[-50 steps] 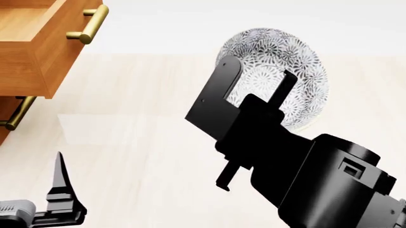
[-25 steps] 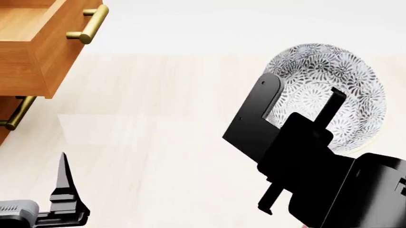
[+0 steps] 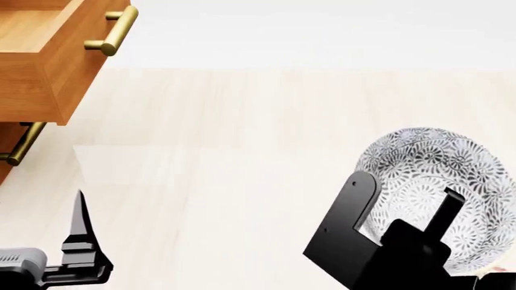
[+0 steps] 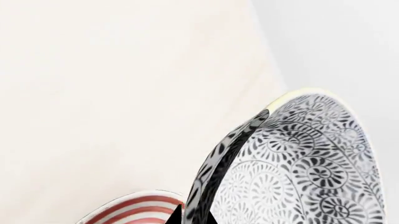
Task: Put the bowl on the plate.
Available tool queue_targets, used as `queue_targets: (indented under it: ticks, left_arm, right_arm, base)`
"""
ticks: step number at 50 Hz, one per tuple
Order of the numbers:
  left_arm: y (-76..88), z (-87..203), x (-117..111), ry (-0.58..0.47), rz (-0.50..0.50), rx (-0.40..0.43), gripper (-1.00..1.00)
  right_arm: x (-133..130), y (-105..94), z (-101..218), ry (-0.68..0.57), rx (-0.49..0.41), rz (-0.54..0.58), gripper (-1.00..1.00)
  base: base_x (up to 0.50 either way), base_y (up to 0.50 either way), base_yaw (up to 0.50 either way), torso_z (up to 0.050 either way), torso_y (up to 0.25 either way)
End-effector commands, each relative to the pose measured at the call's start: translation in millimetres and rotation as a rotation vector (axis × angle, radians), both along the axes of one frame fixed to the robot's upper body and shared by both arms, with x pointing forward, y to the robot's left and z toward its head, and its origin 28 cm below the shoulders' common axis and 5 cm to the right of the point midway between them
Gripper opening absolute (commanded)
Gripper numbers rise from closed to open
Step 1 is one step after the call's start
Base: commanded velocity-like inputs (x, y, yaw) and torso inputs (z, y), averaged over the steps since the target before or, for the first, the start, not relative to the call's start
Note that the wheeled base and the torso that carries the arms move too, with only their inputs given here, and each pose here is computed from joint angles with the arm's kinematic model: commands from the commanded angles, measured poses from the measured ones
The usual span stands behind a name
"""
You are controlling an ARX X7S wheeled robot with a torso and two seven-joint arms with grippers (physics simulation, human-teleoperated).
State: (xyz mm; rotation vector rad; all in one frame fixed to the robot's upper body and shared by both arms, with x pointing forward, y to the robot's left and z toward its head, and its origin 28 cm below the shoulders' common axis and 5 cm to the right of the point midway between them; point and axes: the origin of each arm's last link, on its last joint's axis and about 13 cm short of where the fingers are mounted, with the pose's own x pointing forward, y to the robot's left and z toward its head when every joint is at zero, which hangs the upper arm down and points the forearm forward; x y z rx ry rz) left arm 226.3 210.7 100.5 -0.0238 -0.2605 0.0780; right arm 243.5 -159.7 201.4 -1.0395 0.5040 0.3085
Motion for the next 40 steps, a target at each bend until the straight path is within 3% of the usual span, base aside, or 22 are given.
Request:
queue_targets:
  ticks: [1, 2, 6, 17, 34, 36, 40]
  left_arm:
    - [1.0, -13, 1, 0.016, -0.024, -0.015, 1.0]
    - [1.1, 3, 1, 0.015, -0.025, -0.015, 1.0]
    - [0.8, -12, 1, 0.015, -0.025, -0.014, 1.0]
    - [1.5, 7, 1, 0.012, -0.027, -0.016, 1.0]
    - [0.5, 7, 0, 0.01, -0.033, -0.018, 1.0]
    - [-0.2, -7, 1, 0.01, -0.036, -0.018, 1.0]
    - [0.3, -8, 1, 0.01, -0.037, -0.019, 1.0]
  right_arm:
    - [-17, -5.3, -2, -0.03, -0.033, -0.038, -1.0]
    - [-19, -5.8, -2, -0.032, -0.033, -0.043, -1.0]
    - [-25, -6.9, -1, -0.039, -0.045, -0.054, -1.0]
    - [-37, -11.5, 1, -0.047, -0.059, -0.091, -1.0]
    - [-54, -16.8, -2, -0.075, -0.026, -0.126, -1.0]
    - [-56, -16.3, -2, -0.078, -0.02, -0.124, -1.0]
    - [-59, -16.0, -5, -0.088, -0.002, -0.121, -1.0]
  base:
    - [0.0, 0.0, 0.0, 0.0, 0.0]
    - [0.0, 0.0, 0.0, 0.0, 0.0]
    - [0.0, 0.0, 0.0, 0.0, 0.0]
    - [0.0, 0.0, 0.0, 0.0, 0.0]
    - [0.0, 0.0, 0.0, 0.0, 0.001]
    - [0.0, 0.0, 0.0, 0.0, 0.0]
    - [0.0, 0.0, 0.0, 0.0, 0.0]
